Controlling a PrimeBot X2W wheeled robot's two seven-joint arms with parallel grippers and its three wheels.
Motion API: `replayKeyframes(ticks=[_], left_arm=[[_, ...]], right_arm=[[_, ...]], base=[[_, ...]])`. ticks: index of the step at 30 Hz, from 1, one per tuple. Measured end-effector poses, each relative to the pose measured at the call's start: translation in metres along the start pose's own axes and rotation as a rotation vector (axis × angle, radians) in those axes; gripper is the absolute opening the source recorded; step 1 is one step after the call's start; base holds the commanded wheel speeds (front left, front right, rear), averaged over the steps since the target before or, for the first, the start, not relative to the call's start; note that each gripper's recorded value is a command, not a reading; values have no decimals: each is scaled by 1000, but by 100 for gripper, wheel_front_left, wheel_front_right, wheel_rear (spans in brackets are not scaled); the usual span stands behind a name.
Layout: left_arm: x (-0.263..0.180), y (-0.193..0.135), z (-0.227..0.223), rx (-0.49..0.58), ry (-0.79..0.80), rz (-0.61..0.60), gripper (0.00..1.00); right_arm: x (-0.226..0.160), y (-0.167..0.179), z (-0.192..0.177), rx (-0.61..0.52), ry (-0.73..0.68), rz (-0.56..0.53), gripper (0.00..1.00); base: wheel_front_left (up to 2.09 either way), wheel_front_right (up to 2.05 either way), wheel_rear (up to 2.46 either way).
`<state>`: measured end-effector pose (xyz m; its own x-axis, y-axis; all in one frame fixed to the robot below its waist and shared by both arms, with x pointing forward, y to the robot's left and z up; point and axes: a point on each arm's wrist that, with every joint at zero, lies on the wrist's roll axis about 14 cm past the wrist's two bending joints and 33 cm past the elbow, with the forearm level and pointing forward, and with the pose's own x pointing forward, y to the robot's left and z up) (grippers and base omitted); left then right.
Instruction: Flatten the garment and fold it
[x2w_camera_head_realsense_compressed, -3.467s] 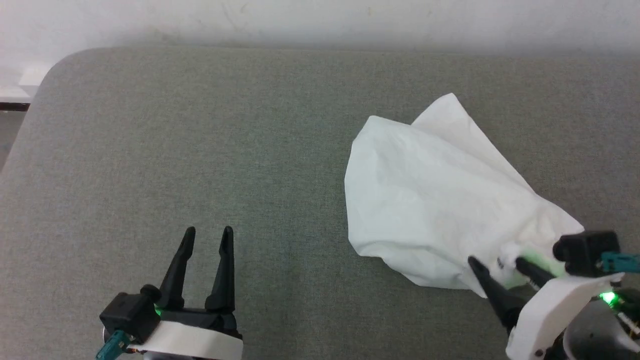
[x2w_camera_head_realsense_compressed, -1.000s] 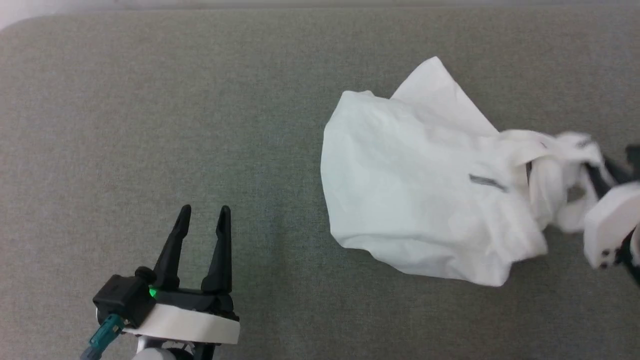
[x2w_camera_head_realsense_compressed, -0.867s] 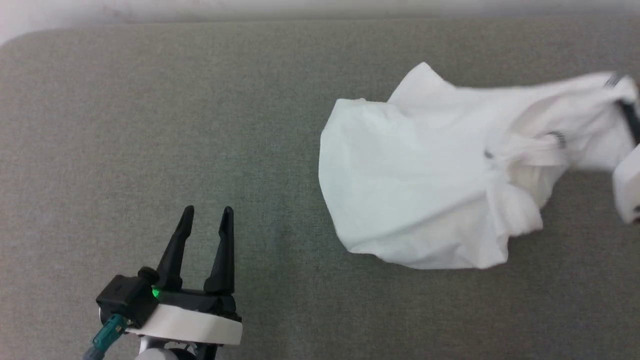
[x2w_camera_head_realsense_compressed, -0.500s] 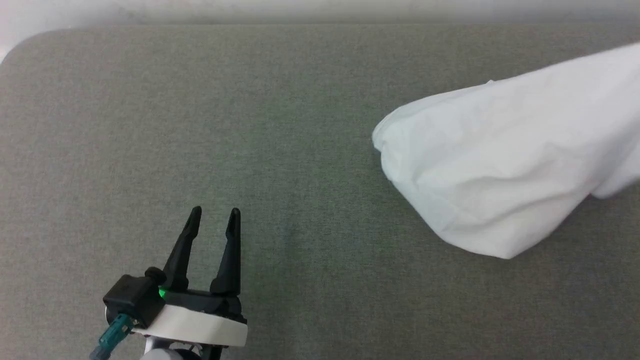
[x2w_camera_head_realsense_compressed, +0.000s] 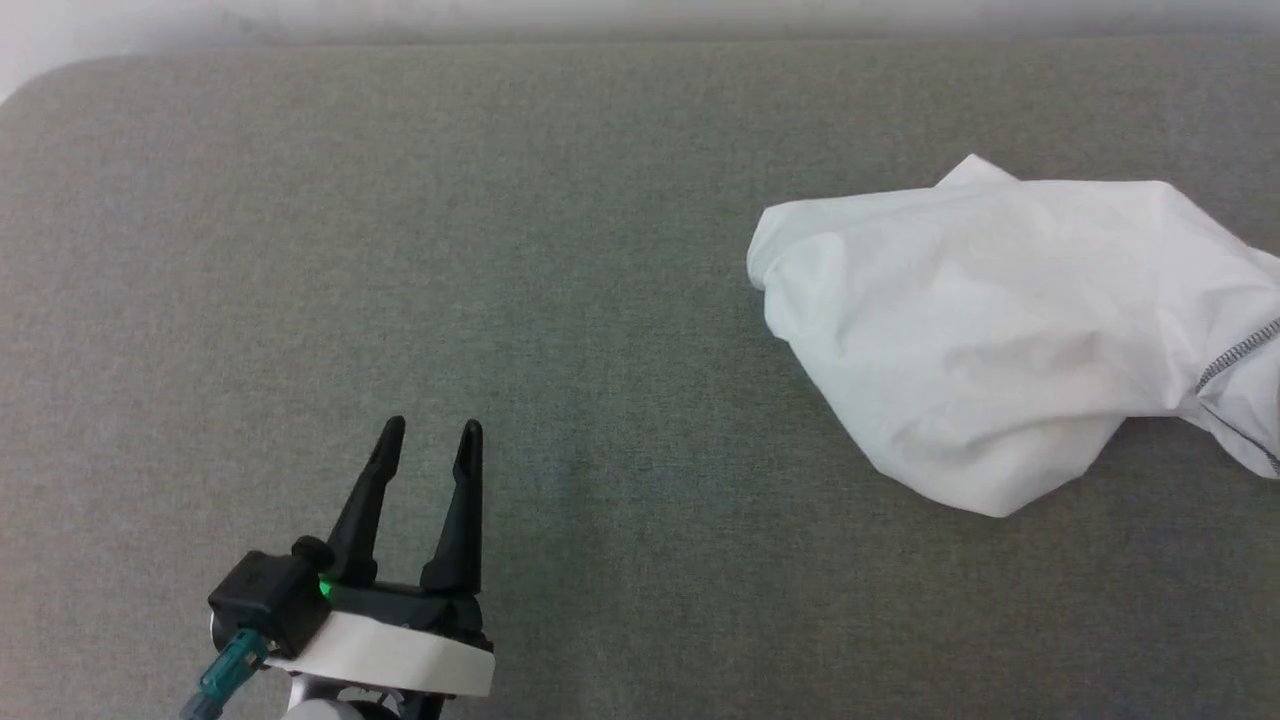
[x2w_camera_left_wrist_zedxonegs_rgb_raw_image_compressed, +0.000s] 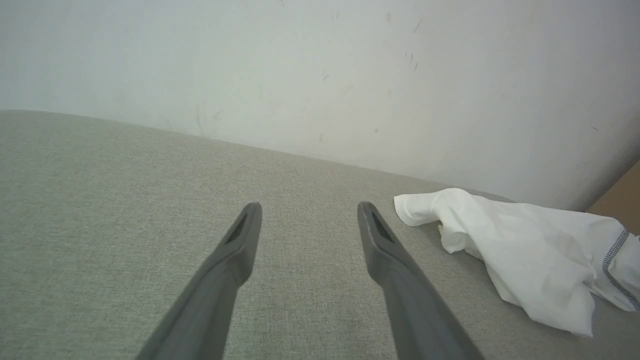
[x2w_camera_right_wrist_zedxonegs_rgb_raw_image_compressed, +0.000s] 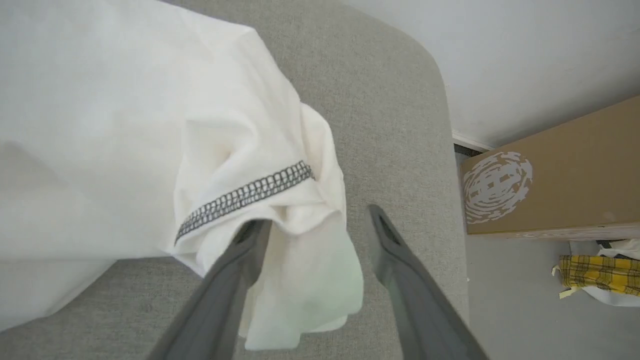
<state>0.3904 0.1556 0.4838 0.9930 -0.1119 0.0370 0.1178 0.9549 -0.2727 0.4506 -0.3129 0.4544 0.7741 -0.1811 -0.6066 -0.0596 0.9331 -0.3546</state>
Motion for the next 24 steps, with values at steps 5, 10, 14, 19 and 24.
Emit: replayKeyframes(ticks=[5,10,14,19,24], left_arm=[[-2,-8,7,-3,-22,-21,100],[-4,-13,13,-6,-37,-35,100],[-5,-14,18,-3,-54,-37,100],[-12,-9,29,19,-81,-20,100],[-19,-7,35,20,-98,-9,100]], right_arm=[[-35,-3,45,121,-190,2,100],[-97,-12,96,223,-542,-68,100],[-123,7,84,319,-672,-92,100],[-134,32,52,360,-725,-61,100],[-133,64,15,481,-721,32,100]], base=[[0,0,0],[0,0,0],[0,0,0],[0,0,0],[0,0,0]])
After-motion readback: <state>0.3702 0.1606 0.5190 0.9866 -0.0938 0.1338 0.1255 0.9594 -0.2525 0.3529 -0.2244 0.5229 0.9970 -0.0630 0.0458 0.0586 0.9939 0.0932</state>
